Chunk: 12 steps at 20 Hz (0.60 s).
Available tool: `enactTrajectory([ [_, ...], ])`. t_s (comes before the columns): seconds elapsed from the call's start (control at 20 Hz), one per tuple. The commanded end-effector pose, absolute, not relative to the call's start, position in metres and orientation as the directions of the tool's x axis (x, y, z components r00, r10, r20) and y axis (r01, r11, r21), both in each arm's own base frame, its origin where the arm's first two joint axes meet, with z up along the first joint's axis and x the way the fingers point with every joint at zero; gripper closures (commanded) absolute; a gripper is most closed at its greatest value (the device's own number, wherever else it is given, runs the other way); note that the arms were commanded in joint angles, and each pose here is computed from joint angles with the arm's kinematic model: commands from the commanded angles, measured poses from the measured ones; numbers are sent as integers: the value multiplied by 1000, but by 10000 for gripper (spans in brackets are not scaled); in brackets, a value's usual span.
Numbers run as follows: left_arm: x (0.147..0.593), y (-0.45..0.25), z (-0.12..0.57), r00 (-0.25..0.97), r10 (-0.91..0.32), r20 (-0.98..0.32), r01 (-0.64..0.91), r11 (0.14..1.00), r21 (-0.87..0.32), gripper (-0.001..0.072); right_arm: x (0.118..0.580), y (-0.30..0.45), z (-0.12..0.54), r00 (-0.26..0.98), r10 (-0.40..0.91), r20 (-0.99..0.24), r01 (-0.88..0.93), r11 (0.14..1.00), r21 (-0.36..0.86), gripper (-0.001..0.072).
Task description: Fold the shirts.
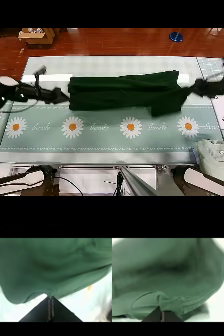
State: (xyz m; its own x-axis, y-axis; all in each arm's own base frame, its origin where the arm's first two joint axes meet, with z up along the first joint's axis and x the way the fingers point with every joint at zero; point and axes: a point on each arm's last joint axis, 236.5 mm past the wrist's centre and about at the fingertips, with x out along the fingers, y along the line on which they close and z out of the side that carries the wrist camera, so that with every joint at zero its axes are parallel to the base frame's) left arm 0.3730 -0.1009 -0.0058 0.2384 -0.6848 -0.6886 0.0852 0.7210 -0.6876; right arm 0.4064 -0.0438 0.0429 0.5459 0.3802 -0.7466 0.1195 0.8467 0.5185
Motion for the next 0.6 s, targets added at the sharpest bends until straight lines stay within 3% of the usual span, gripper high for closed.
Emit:
enactTrajectory([
  [0.0,438,-81,33,452,-604,-657,121,771,-626,682,466,-47,95,708,320,-629,61,860,507,680],
  [0.25,473,-77,-6,439,-604,-665,42,753,-657,682,544,-29,43,728,291,-621,85,860,503,680],
  [0.55,522,-71,-37,438,-614,-657,12,735,-678,682,596,-38,-5,752,230,-618,172,836,521,680],
])
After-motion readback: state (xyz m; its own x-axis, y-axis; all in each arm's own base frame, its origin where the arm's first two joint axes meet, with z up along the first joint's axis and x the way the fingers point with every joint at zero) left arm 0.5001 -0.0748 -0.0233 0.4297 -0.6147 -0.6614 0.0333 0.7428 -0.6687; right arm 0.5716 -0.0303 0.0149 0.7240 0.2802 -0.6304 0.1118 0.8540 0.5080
